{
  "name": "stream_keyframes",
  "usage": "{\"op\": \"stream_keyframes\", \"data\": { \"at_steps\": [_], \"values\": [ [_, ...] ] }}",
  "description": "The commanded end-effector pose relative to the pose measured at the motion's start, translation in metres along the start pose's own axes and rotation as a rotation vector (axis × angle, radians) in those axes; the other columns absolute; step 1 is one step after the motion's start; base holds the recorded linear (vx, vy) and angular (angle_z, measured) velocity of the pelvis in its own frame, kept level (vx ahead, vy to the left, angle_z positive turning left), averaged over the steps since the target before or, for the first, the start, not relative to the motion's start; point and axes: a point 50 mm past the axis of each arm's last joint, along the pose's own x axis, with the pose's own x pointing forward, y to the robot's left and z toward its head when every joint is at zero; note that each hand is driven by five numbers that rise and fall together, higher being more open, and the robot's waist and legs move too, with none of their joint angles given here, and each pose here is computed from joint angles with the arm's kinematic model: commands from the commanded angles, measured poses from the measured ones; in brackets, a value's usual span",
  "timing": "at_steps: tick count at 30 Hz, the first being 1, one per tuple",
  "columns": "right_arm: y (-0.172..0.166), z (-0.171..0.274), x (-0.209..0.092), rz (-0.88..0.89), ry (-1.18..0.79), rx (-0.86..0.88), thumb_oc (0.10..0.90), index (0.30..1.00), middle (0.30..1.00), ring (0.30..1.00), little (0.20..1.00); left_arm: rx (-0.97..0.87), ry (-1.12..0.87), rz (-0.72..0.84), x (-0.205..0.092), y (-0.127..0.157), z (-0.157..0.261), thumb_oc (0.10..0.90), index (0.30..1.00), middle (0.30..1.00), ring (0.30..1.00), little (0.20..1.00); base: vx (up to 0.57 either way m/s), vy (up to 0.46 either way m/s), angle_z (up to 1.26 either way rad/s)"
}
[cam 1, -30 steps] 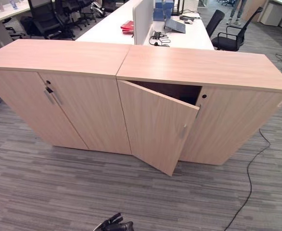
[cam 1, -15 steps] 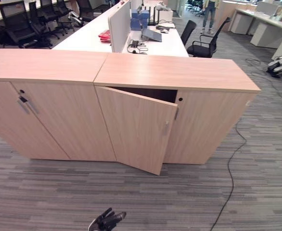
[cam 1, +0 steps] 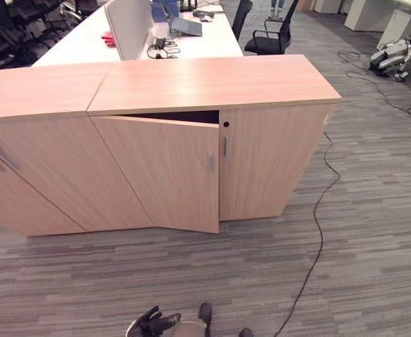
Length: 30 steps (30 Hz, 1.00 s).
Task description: Put the empty folder in the office cabinet
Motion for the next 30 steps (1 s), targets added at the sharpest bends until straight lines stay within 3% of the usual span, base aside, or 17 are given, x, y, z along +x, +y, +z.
{"op": "stream_keyframes", "data": {
  "at_steps": [1, 4, 8, 30],
  "values": [
    [-0.001, 0.014, 0.001, -0.001, -0.054, -0.003, 0.8, 0.9, 0.9, 0.9, 0.9, 0.046, -0.053, 0.035, 0.003, 0.01, 0.015, 0.8, 0.9, 0.9, 0.9, 0.9, 0.1, 0.137, -0.08],
    [0.001, 0.01, 0.001, 0.01, -0.036, -0.018, 0.8, 0.9, 0.9, 0.9, 0.9, 0.053, 0.043, 0.027, 0.002, 0.013, -0.004, 0.8, 0.9, 0.9, 0.9, 0.9, 0.07, 0.18, -0.11],
    [0.003, 0.007, 0.001, 0.017, -0.019, -0.021, 0.8, 0.9, 0.9, 0.9, 0.9, 0.203, 0.201, 0.027, -0.004, 0.021, -0.033, 0.8, 0.9, 0.9, 0.9, 0.9, 0.03, 0.125, 0.02],
    [0.021, 0.004, 0.0, 0.062, -0.046, -0.11, 0.8, 0.9, 0.9, 0.9, 0.9, 0.485, 0.161, 0.004, 0.001, 0.008, -0.021, 0.8, 0.9, 0.9, 0.9, 0.9, 0.0, 0.015, 0.0]
  ]
}}
